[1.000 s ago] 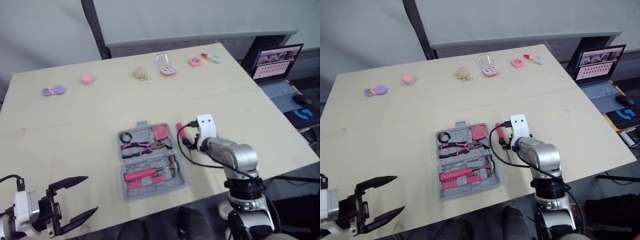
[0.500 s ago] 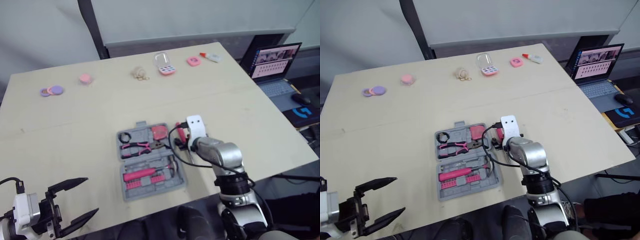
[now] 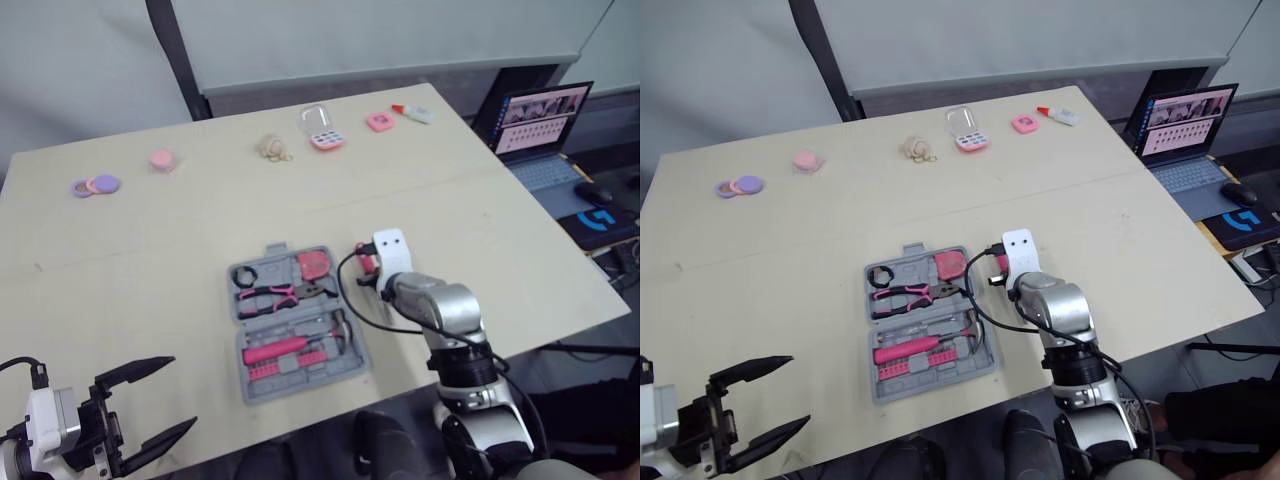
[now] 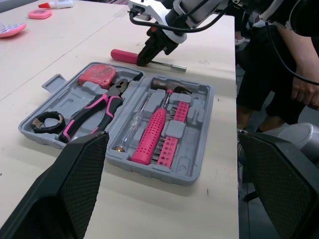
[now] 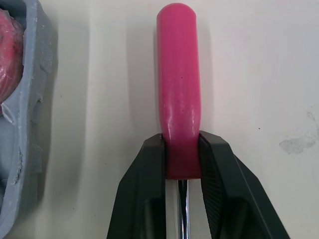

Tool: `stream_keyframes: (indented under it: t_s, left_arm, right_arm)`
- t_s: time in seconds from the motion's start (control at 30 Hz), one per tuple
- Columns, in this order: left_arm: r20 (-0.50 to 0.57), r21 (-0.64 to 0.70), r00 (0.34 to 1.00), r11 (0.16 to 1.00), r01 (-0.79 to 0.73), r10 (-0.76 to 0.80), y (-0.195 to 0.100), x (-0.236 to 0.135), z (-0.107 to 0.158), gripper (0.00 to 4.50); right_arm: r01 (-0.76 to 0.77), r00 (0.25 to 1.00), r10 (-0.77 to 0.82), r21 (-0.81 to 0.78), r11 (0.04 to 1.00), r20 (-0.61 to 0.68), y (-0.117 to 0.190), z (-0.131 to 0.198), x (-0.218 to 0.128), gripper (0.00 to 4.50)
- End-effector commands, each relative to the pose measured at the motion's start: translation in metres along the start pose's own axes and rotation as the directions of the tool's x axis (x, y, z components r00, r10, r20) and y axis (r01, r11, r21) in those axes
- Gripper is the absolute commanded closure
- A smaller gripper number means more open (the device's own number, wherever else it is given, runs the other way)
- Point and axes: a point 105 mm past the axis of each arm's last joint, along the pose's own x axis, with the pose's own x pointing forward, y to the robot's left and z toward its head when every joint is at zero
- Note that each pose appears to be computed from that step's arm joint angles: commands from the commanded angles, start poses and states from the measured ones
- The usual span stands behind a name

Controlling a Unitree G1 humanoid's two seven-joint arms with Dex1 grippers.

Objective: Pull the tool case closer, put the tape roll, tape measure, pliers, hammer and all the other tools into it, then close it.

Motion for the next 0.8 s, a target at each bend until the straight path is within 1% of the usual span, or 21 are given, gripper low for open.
stream_keyframes:
  t_s: [0.03, 0.1, 0.2, 0.33, 0.43, 0.57, 0.73, 0.8]
  left_arm:
    - [0.001, -0.018, 1.0, 0.999, 0.029, -0.029, -0.004, 0.0, 0.002, 0.0]
    - [-0.003, -0.041, 0.999, 0.999, 0.034, -0.034, -0.002, -0.003, 0.0, 0.0]
    - [-0.014, -0.06, 0.999, 0.997, 0.045, -0.046, 0.001, -0.009, -0.001, 0.0]
    - [-0.04, -0.07, 0.996, 0.995, 0.075, -0.078, 0.006, -0.017, -0.002, 0.0]
    - [-0.048, -0.072, 0.991, 0.99, 0.121, -0.125, 0.01, -0.017, -0.003, 0.0]
    - [-0.064, -0.067, 0.986, 0.987, 0.147, -0.151, 0.021, -0.018, -0.012, 0.0]
    - [-0.072, -0.063, 0.981, 0.982, 0.177, -0.181, 0.031, -0.015, -0.018, 0.0]
    - [-0.074, -0.064, 0.977, 0.978, 0.197, -0.201, 0.031, -0.015, -0.018, 0.0]
  right_arm:
    - [-0.033, 0.999, 0.034, -0.047, 0.998, 0.024, 0.001, 0.013, -0.013, 4.09]
    - [-0.05, 0.999, 0.052, -0.106, 0.993, 0.012, 0.0, 0.017, -0.024, 4.09]
    - [-0.127, 0.992, 0.118, -0.225, 0.966, -0.05, 0.006, 0.014, -0.046, 4.09]
    - [-0.313, 0.948, 0.255, -0.398, 0.862, -0.192, 0.021, -0.003, -0.079, 4.09]
    - [-0.448, 0.892, 0.328, -0.507, 0.736, -0.311, 0.027, -0.012, -0.102, 4.09]
    - [-0.579, 0.814, 0.381, -0.574, 0.579, -0.438, 0.04, -0.016, -0.125, 4.09]
    - [-0.691, 0.723, 0.423, -0.57, 0.445, -0.546, 0.06, -0.015, -0.137, 4.09]
    - [-0.713, 0.701, 0.425, -0.574, 0.403, -0.573, 0.072, -0.016, -0.136, 4.09]
